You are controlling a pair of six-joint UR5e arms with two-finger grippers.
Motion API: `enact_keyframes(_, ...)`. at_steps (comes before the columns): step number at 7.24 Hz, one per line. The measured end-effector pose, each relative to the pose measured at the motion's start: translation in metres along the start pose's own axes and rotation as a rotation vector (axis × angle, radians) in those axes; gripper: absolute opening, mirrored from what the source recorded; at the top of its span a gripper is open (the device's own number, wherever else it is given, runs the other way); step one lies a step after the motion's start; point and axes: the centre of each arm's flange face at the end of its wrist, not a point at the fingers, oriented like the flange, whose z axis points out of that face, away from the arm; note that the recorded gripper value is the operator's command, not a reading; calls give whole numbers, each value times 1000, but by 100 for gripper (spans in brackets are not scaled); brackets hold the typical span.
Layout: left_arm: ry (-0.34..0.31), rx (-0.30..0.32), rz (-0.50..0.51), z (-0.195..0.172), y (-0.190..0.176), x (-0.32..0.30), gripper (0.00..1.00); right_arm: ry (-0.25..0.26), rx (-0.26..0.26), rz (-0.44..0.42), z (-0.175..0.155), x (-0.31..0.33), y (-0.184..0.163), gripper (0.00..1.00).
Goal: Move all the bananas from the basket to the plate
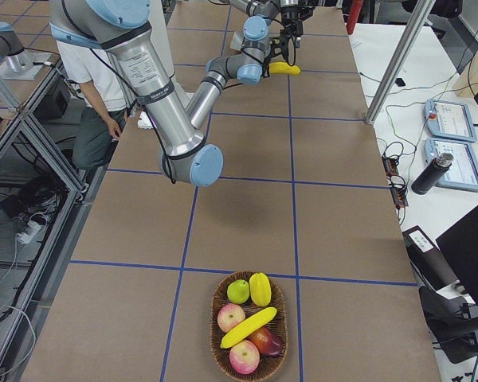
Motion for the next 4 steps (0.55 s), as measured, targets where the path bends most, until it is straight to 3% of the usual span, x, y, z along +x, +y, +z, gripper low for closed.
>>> enact_keyframes(4, 39, -22, -108, 9, 26, 27, 97, -37, 47, 61, 7, -25, 13, 0)
